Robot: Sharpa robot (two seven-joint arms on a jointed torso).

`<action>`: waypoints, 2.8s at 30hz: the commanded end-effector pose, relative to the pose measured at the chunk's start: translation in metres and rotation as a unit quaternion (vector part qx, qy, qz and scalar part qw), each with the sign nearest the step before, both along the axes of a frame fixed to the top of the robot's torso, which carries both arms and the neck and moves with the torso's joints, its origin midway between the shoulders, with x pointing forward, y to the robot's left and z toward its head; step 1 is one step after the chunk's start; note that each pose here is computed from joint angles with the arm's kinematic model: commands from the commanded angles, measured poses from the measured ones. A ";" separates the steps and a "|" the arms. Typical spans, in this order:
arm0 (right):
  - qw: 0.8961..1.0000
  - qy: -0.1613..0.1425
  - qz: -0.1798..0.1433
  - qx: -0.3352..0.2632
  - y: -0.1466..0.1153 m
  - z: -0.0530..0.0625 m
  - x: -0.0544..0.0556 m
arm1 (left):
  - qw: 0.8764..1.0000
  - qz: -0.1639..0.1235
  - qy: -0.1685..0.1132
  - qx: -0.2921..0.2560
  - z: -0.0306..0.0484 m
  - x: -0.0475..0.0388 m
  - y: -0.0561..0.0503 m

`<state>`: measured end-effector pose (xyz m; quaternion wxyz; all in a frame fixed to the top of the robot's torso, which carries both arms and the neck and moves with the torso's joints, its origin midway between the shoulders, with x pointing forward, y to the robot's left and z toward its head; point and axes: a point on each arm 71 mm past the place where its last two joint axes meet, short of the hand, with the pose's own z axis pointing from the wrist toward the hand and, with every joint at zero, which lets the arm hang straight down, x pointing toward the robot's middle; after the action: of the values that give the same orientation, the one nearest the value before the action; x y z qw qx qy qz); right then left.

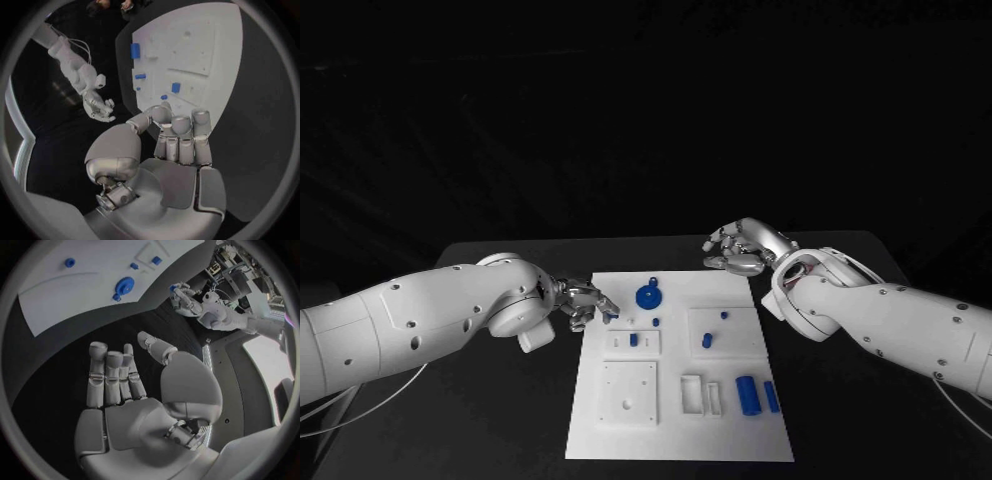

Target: Assemble the parts on the task board

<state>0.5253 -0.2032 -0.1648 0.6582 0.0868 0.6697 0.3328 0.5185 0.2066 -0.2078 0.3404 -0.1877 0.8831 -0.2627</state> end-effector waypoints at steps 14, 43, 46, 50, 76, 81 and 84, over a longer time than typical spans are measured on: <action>1.000 -0.015 -0.002 0.009 -0.002 0.011 0.008 | 0.981 -0.029 -0.113 0.157 -0.0150 -0.0027 -0.017; 1.000 -0.013 0.001 0.010 0.001 0.011 0.008 | 0.981 -0.072 -0.060 0.169 -0.0408 -0.0115 -0.035; 1.000 -0.013 0.001 0.010 0.001 0.011 0.008 | 0.981 -0.074 -0.057 0.172 -0.0419 -0.0112 -0.035; 1.000 -0.013 0.001 0.010 0.001 0.011 0.008 | 0.981 -0.071 -0.056 0.173 -0.0434 -0.0103 -0.034; 1.000 -0.012 0.002 0.010 0.000 0.011 0.008 | 0.980 -0.070 -0.054 0.176 -0.0484 -0.0078 -0.032; 1.000 -0.012 0.002 0.010 0.001 0.011 0.008 | 0.980 -0.073 -0.051 0.177 -0.0498 -0.0080 -0.034; 1.000 -0.011 0.002 0.010 0.001 0.011 0.008 | 0.980 -0.074 -0.050 0.176 -0.0507 -0.0082 -0.036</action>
<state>0.5340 -0.2038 -0.1540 0.6660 0.0940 0.6583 0.3380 0.5123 0.1740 -0.2559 0.4000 -0.0544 0.9047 -0.1359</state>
